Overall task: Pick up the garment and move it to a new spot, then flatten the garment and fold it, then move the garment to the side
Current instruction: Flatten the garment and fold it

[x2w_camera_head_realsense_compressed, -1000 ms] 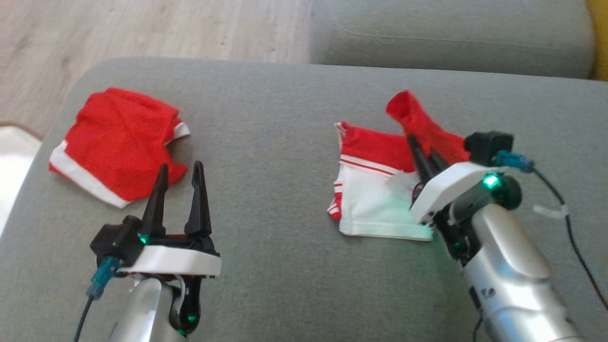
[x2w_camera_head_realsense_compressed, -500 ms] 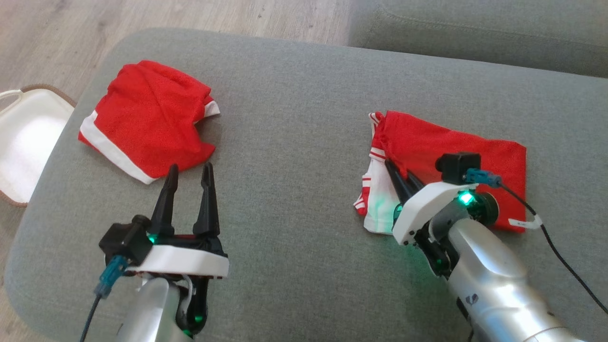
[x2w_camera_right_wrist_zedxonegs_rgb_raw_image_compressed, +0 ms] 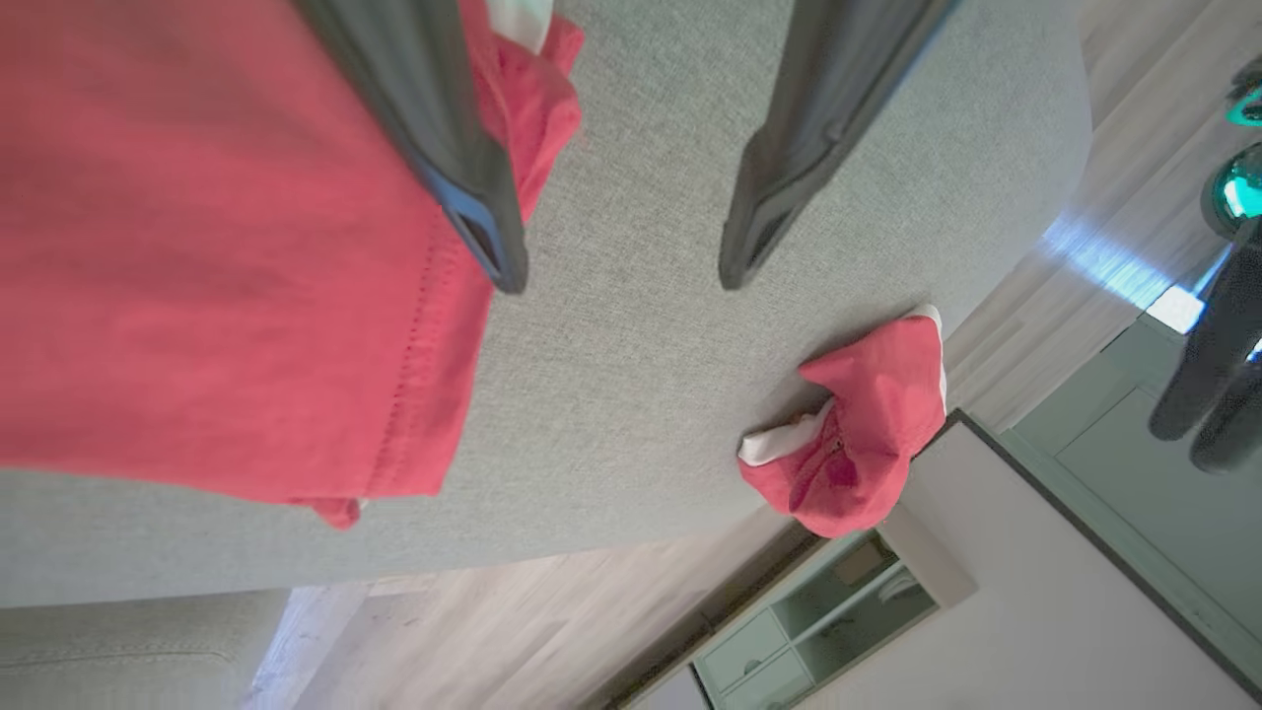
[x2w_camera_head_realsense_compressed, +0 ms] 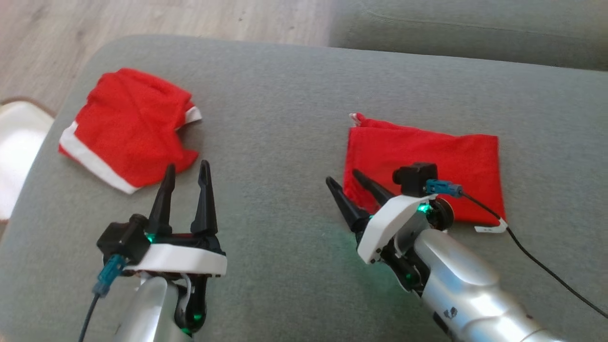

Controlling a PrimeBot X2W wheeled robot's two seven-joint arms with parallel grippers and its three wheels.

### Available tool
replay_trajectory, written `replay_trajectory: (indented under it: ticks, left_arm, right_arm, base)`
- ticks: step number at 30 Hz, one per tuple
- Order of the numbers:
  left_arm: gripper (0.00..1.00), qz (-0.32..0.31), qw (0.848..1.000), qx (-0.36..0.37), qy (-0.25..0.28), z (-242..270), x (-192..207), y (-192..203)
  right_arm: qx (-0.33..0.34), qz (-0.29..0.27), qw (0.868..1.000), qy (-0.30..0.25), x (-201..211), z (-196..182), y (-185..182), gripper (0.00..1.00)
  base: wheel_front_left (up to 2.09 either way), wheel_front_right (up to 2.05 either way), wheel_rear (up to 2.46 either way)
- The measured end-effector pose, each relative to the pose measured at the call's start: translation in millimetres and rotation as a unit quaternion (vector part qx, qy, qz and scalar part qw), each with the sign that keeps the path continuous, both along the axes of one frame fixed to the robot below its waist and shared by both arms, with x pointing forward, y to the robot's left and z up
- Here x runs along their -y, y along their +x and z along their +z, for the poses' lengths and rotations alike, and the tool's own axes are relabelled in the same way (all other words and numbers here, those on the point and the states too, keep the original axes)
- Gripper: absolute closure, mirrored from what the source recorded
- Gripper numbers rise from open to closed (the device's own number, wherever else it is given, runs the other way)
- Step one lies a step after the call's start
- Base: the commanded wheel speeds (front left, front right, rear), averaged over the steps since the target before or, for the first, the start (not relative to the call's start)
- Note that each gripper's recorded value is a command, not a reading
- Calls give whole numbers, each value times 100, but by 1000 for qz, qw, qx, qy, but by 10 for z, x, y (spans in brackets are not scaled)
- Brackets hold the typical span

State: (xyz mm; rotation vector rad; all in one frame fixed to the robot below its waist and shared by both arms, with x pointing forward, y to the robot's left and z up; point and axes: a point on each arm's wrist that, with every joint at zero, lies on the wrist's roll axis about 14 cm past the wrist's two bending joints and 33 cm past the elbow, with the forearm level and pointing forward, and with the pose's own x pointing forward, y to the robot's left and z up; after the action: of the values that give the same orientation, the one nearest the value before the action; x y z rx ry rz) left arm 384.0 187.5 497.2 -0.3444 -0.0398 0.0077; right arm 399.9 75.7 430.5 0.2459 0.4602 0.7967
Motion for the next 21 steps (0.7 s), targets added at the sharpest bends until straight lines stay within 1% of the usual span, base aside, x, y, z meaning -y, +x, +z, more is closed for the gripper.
replay_trajectory:
  ticks: [2,5,7,10,11,14,17,19,21]
  left_arm:
    - [0,-7,1000,3,-1,19,50,30]
    - [0,-21,1000,9,-3,54,145,79]
    - [0,-31,999,14,-4,85,217,114]
    - [0,-47,999,24,-6,143,329,167]
    - [0,-47,999,24,-6,143,329,167]
    - [0,-60,998,34,-8,208,425,216]
    - [0,-74,997,38,-6,233,522,256]
    - [0,-82,996,39,-6,238,582,276]
    - [0,-89,995,40,-4,242,630,291]
  right_arm:
    - [18,-14,1000,8,64,84,55,0]
    - [60,-50,997,20,230,299,258,0]
    - [97,-75,992,12,395,452,425,0]
    - [143,-119,983,-11,743,629,645,0]
    - [143,-119,983,-11,743,629,645,0]
    - [175,-164,970,-45,1213,723,782,0]
    - [216,-214,950,-67,1731,920,877,0]
    - [241,-241,937,-77,2000,1029,868,0]
    - [247,-266,929,-77,2177,1029,794,0]
  base:
    - [0,0,0]
    - [0,0,0]
    - [0,0,0]
    - [0,0,0]
    - [0,0,0]
    - [0,0,0]
    - [0,0,0]
    - [0,0,0]
    - [0,0,0]
